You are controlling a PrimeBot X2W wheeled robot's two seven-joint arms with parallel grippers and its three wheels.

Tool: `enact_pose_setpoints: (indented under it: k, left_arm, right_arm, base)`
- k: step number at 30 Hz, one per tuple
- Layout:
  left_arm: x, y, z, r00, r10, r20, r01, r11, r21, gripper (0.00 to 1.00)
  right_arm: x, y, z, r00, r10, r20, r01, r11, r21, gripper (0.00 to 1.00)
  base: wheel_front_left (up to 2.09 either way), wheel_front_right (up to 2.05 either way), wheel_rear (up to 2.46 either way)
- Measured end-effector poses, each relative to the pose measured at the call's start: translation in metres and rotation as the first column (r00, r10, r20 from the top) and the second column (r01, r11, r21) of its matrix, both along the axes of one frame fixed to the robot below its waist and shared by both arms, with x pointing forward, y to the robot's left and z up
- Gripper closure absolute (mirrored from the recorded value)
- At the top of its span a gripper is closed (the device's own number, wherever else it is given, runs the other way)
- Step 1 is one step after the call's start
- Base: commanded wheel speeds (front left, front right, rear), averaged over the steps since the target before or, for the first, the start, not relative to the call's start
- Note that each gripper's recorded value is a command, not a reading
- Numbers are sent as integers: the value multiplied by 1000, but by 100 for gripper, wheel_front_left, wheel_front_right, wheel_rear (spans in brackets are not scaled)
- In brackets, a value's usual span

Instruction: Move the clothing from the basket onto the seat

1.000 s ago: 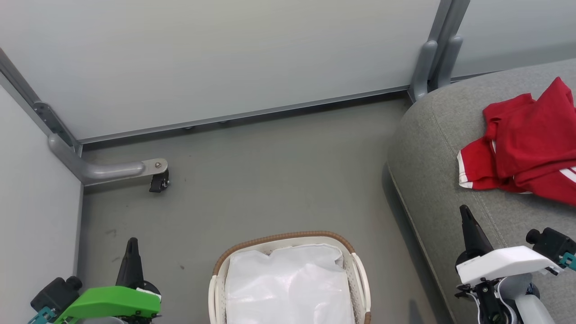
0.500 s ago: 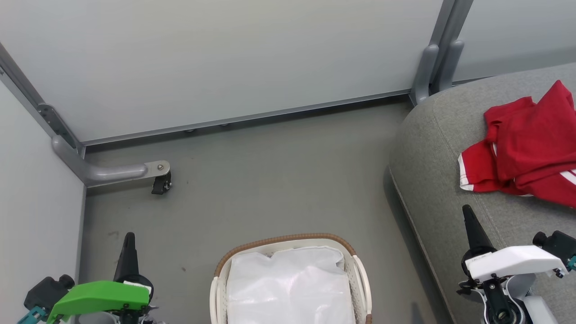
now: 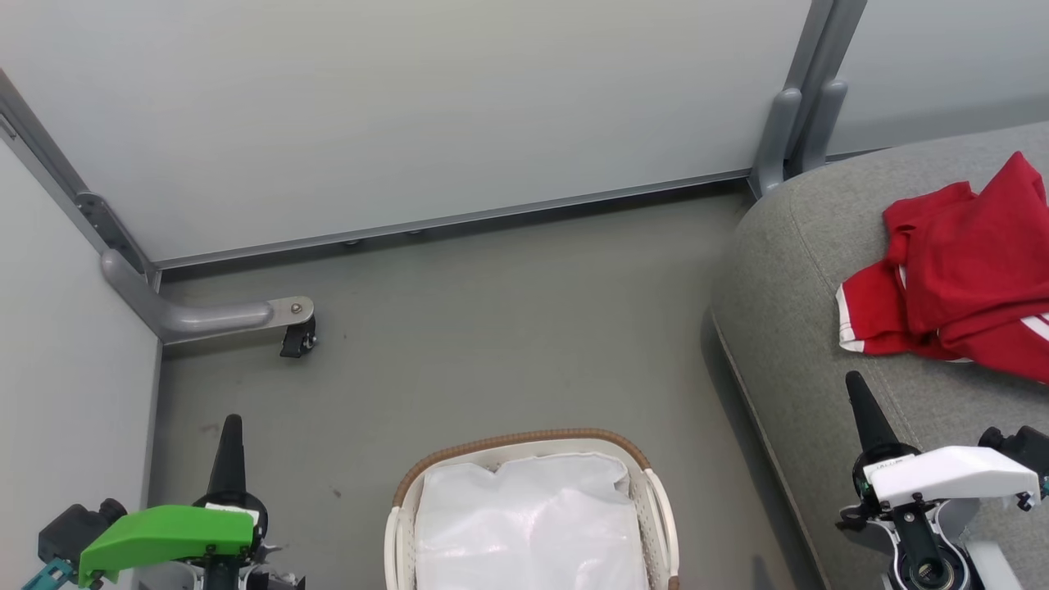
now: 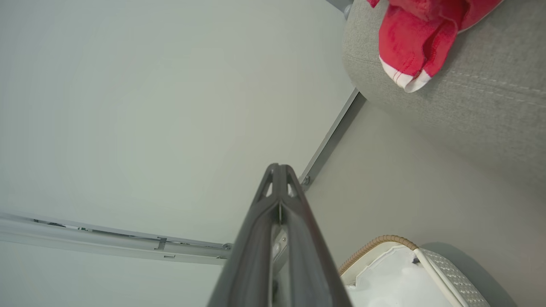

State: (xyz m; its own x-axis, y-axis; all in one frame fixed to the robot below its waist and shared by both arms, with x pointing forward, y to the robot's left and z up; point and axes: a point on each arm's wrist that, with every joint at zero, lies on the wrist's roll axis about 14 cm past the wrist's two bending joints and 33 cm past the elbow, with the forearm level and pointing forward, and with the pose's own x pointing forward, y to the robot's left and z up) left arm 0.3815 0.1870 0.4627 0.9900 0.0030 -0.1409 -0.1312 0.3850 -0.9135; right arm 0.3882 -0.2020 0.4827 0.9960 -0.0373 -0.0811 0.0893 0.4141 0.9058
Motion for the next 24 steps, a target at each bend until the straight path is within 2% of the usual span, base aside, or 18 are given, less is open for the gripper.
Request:
enact_pose_setpoints:
  k: [24]
  left_arm:
    - [3, 6, 17, 999, 26, 46, -16, 981, -194, 100]
  right_arm:
    - [1, 1, 9, 999, 0, 33, -7, 978, 209, 100]
  base:
    - [0, 0, 0]
